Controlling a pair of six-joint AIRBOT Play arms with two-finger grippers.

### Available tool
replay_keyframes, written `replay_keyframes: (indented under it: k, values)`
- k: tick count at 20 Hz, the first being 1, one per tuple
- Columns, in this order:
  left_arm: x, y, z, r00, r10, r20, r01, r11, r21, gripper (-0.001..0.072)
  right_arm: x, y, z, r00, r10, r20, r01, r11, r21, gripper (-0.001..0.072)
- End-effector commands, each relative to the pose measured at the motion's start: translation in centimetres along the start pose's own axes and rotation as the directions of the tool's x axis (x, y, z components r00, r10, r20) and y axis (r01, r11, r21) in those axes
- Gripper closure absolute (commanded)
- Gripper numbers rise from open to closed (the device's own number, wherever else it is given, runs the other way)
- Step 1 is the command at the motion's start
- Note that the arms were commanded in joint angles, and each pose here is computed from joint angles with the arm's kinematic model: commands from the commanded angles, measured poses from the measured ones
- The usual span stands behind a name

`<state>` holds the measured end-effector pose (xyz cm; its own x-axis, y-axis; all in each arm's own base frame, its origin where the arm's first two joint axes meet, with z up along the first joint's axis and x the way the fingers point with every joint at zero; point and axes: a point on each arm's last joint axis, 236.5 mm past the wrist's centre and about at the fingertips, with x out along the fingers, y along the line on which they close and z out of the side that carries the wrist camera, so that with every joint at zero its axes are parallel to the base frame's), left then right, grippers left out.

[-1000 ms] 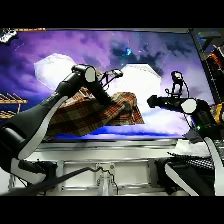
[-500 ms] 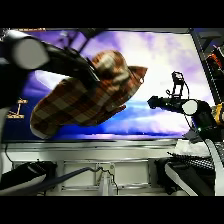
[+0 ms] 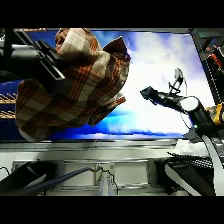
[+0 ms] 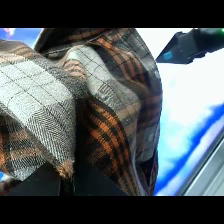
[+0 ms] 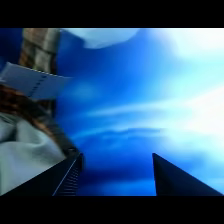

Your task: Fold the clothes and pants, and hang the long-sleeved shirts on hangers.

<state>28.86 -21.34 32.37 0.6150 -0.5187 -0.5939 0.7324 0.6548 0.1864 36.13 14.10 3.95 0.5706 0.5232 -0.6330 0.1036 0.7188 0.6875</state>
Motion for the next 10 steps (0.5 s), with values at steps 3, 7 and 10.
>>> replay_keyframes:
  k: [3, 7, 10]
  values:
    - [-0.8, -0.9, -2.0, 0.996, -0.033, -0.079, 0.032, 0.999, -0.022, 0.0686, 5.9, 4.1, -7.1, 0.964, 0.152, -0.220, -0.089, 0.958, 0.272, 0.0189]
    - [-0.9, -1.2, -3.0, 0.992, -0.046, -0.117, 0.044, 0.999, -0.023, 0.0687, 7.9, 6.3, -11.1, 0.930, 0.203, -0.306, -0.111, 0.950, 0.291, 0.0189]
    - [-0.9, -1.2, -3.0, 0.992, -0.046, -0.117, 0.043, 0.999, -0.023, 0.0687, 8.5, 7.9, -12.9, 0.913, 0.242, -0.327, -0.124, 0.931, 0.342, 0.0168]
